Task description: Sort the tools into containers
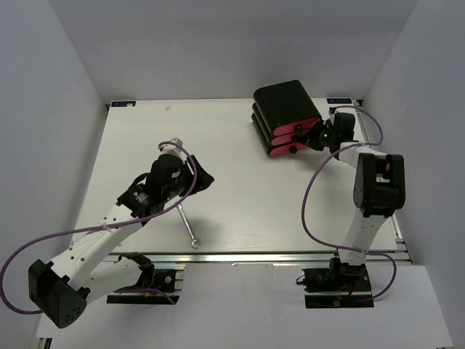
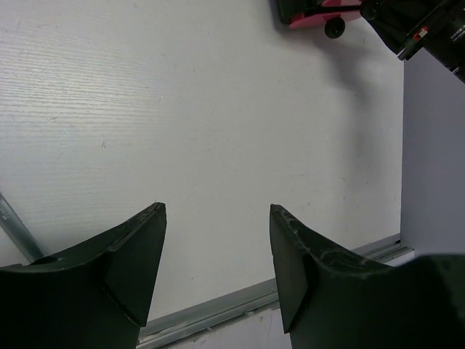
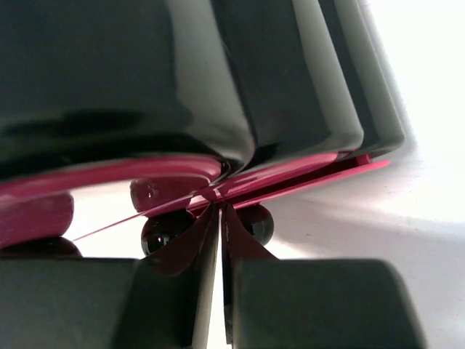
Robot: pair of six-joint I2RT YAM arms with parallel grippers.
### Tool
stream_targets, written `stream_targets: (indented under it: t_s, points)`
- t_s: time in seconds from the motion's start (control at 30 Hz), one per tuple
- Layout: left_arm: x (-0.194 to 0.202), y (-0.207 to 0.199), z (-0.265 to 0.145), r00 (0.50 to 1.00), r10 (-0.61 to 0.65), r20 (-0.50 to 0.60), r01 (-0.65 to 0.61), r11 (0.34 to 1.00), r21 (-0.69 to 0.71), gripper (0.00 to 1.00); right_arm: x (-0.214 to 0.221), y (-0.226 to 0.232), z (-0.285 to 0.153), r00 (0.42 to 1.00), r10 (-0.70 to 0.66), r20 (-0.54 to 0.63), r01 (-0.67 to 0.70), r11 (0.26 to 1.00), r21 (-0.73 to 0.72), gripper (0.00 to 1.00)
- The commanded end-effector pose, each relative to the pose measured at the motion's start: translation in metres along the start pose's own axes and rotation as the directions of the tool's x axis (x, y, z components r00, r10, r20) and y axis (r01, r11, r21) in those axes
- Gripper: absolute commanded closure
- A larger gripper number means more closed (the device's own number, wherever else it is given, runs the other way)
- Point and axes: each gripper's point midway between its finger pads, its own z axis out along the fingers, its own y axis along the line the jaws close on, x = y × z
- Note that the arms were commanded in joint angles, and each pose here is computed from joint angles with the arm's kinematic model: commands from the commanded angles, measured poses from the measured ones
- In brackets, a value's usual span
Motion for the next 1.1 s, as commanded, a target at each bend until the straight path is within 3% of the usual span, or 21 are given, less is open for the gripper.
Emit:
stream_targets:
  t_s: [0.0,0.13,0.17,0.27,0.47,0.9,1.07]
  points:
    - [0.001,0.001,-0.002,1.000,-0.013,0.000,0.013,1.000,0.001,0.31,-0.017,0.032,-0.005,0.996,-0.075,0.045,0.080,0.991,-0.110,0.88]
    - [0.005,0.007,-0.002,1.000,-0.020,-0.005,0.020,1.000,-0.018,0.31,0.028,0.016,-0.015,0.992,-0.115,-0.051,0.108,0.985,-0.138,0.71]
    - [0.007,0.010,-0.003,1.000,-0.021,-0.011,0.021,0.999,-0.027,0.31,0.032,0.014,-0.016,0.988,-0.145,-0.053,0.136,0.980,-0.143,0.63]
    - [0.012,0.015,-0.004,1.000,-0.021,-0.023,0.020,0.999,-0.042,0.31,0.040,0.007,-0.012,0.986,-0.149,-0.071,0.138,0.981,-0.140,0.52]
    - [0.020,0.024,-0.003,0.999,-0.028,-0.042,0.025,0.997,-0.068,0.31,0.036,0.001,-0.002,0.985,-0.157,-0.074,0.147,0.980,-0.132,0.46]
    - [0.027,0.037,-0.001,0.998,-0.039,-0.054,0.032,0.992,-0.118,0.31,0.040,0.009,0.028,0.999,-0.040,-0.022,0.036,0.988,-0.148,0.52]
    - [0.030,0.041,-0.002,0.997,-0.050,-0.050,0.043,0.991,-0.127,0.31,0.037,0.014,0.027,0.999,-0.037,0.011,0.039,0.985,-0.169,0.73]
